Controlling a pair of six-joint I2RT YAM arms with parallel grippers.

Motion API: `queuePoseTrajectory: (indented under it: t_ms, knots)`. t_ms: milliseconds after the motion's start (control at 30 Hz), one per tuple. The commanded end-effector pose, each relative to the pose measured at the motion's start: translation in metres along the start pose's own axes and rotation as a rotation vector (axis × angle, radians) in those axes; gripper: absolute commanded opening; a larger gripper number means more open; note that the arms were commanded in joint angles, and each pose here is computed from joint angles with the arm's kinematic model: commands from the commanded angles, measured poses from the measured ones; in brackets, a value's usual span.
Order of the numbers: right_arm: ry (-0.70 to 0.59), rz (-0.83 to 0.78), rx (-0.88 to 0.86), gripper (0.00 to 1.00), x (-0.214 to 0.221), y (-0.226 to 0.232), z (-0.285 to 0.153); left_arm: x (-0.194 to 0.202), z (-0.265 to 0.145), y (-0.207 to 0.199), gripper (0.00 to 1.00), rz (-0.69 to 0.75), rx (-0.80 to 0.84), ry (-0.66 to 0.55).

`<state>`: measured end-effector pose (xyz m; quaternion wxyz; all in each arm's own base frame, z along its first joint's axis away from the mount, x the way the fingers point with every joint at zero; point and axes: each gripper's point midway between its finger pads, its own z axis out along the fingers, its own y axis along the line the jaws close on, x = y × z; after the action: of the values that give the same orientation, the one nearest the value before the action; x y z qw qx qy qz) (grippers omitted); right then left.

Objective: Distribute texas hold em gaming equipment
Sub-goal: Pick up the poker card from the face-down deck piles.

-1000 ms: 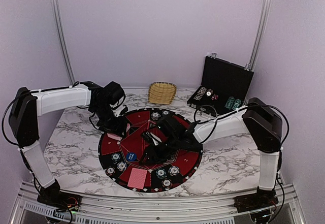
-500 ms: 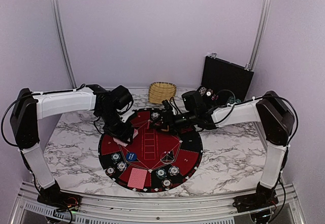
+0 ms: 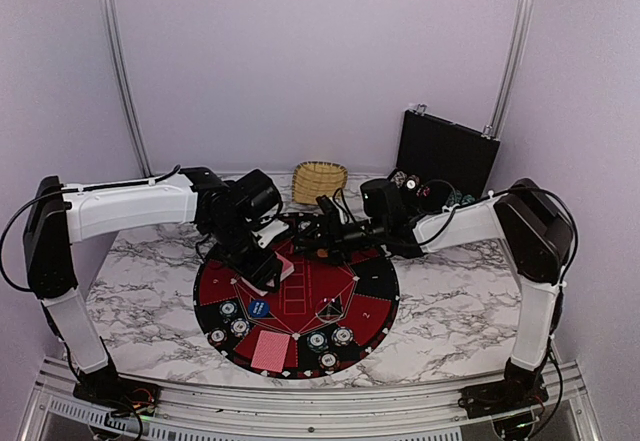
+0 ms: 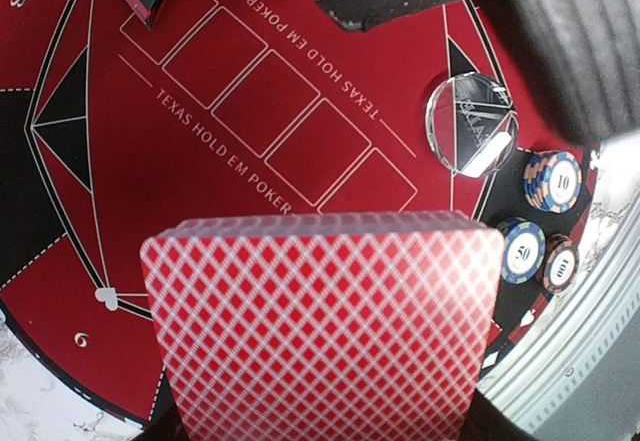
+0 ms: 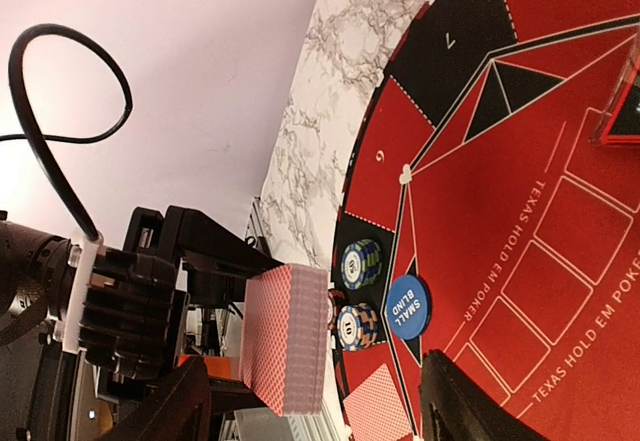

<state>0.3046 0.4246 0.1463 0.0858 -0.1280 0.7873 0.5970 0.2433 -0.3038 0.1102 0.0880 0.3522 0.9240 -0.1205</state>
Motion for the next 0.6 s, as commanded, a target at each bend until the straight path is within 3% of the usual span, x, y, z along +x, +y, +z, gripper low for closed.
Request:
queuePoseTrajectory:
  t_ms: [0,567]
  knots:
    - [0.017,-0.012,-0.040,0.69,0.003,0.007,0.007,-0.015,-0.019,-0.011,0.57,0.041,0.020,-0.066]
    - [0.079,-0.018,-0.057,0.67,0.021,0.015,0.035,-0.020,-0.022,-0.019,0.57,0.072,0.018,-0.075]
